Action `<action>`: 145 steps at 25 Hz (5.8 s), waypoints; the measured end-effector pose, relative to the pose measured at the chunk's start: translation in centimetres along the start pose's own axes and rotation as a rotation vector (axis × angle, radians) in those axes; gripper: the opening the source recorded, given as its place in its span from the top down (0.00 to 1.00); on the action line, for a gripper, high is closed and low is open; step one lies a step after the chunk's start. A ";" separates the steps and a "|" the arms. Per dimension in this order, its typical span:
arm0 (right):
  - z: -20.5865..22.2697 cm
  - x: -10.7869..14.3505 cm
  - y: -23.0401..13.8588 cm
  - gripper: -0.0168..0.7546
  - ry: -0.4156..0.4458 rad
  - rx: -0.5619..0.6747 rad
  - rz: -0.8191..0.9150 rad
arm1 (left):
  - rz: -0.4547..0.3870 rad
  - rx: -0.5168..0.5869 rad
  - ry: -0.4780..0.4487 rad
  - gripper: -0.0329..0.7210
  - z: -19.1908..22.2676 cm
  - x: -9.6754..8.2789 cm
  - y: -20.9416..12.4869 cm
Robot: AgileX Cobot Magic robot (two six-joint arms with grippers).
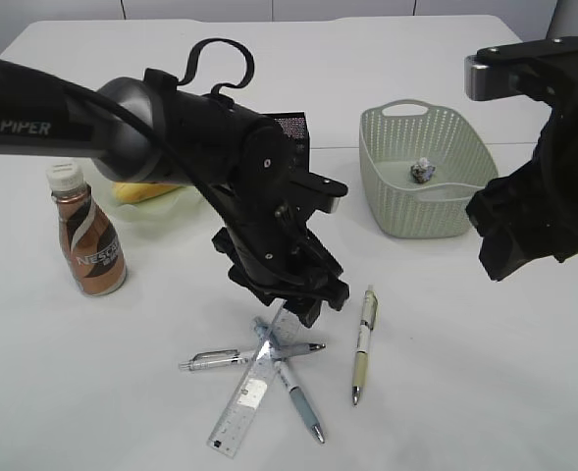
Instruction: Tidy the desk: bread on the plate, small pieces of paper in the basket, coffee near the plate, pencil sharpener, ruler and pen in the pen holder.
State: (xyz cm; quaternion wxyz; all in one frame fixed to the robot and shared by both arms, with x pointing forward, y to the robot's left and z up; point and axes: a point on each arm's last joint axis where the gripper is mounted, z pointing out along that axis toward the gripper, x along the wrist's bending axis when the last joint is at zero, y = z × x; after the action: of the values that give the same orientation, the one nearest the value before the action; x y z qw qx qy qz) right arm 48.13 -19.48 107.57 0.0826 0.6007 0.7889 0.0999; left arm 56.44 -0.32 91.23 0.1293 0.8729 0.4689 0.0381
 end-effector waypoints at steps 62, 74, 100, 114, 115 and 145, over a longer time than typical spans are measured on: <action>0.0 0.0 -0.1 0.35 -0.002 0.014 -0.002 | -0.029 0.048 -0.013 0.47 1.9 -0.1 -0.5; 0.0 0.0 -0.1 0.35 -0.002 0.014 -0.002 | -0.030 0.040 -0.014 0.61 1.9 -0.1 -0.5; 0.0 0.0 -0.1 0.35 -0.003 0.016 -0.002 | -0.011 0.033 -0.004 0.61 -1.9 -0.5 2.3; 0.0 0.0 -0.1 0.35 -0.003 0.016 -0.002 | 0.060 -0.162 0.088 0.61 -7.6 -0.2 6.7; 0.0 0.0 -0.1 0.35 -0.001 0.016 -0.001 | 0.061 -0.175 0.089 0.61 -7.8 -0.2 6.9; 0.0 0.0 -0.2 0.35 -0.002 0.018 -0.001 | 0.031 -0.834 0.162 0.61 -11.5 5.7 12.8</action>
State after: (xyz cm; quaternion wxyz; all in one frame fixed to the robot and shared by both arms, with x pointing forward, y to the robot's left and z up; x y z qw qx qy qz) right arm 47.98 -19.54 107.53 0.0777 0.6011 0.7901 0.0921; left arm 67.80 -0.18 105.36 0.4334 0.7470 0.4087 0.2950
